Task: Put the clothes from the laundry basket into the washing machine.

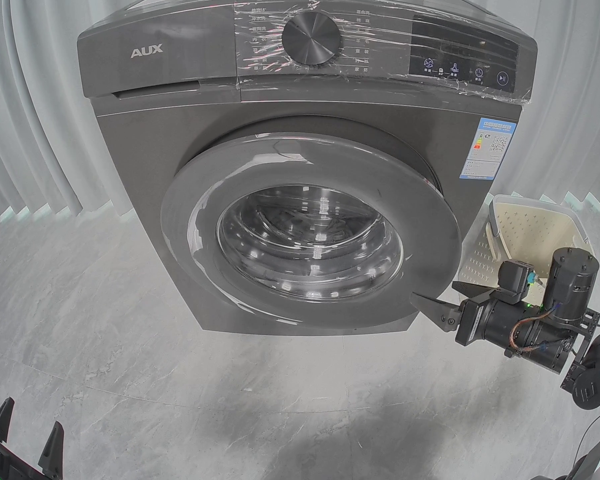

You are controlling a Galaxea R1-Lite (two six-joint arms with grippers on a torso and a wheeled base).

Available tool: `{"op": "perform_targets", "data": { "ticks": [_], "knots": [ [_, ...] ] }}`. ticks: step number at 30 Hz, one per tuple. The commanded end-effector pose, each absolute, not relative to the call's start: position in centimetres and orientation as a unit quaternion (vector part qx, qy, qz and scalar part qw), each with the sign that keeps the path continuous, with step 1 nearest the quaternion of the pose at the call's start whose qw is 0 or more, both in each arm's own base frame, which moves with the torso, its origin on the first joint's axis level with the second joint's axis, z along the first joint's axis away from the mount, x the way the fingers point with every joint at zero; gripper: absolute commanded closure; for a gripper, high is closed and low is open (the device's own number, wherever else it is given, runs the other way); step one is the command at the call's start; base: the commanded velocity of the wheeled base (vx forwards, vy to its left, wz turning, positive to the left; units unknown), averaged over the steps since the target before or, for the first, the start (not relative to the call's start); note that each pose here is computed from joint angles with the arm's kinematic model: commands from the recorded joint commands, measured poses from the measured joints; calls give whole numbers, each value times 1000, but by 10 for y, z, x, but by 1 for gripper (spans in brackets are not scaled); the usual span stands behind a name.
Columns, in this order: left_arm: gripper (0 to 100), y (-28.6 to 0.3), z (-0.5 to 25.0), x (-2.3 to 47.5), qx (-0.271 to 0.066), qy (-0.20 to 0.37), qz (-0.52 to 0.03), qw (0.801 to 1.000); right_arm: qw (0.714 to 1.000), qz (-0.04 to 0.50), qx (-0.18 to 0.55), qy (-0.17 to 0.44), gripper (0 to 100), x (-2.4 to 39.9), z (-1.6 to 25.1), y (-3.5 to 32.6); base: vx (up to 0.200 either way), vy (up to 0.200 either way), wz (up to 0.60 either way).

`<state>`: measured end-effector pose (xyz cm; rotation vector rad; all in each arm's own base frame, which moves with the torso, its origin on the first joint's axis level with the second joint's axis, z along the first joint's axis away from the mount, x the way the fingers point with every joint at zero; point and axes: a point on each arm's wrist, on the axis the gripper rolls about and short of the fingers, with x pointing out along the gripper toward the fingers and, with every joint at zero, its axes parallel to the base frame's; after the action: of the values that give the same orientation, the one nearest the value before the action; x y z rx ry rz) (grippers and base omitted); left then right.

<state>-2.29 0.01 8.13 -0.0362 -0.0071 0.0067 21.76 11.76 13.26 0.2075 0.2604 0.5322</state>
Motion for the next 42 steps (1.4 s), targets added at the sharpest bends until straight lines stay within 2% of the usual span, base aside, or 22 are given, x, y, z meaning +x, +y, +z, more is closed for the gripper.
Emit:
{"op": "perform_targets", "data": {
  "ticks": [1, 5, 9, 18, 27, 28, 32, 35, 42],
  "knots": [
    [0, 0, 77, -23, -18, -4, 4, 1000, 948, 271, 102, 129, 0, 214, 133, 120, 200, 0, 0],
    [0, 0, 77, -23, -18, -4, 3, 1000, 947, 279, 104, 122, 0, 212, 135, 124, 200, 0, 0],
    [0, 0, 77, -23, -18, -4, 4, 1000, 947, 289, 111, 85, 0, 215, 143, 128, 200, 0, 0],
    [0, 0, 77, -23, -18, -4, 4, 1000, 953, 273, 126, 24, 0, 235, 153, 136, 0, 0, 0],
    [0, 0, 77, -23, -18, -4, 4, 1000, 956, 264, 127, 19, 0, 236, 155, 134, 0, 0, 0],
    [0, 0, 77, -23, -18, -4, 4, 1000, 962, 239, 130, 1, 0, 242, 161, 134, 0, 0, 0],
    [0, 0, 77, -23, -18, -4, 4, 1000, 962, 238, 131, 5, 0, 239, 160, 134, 0, 0, 0],
    [0, 0, 77, -23, -18, -4, 4, 1000, 961, 246, 128, 15, 0, 229, 157, 134, 0, 0, 0],
    [0, 0, 77, -23, -18, -4, 4, 1000, 945, 304, 117, 38, 0, 179, 152, 132, 0, 0, 0]
  ]
}}
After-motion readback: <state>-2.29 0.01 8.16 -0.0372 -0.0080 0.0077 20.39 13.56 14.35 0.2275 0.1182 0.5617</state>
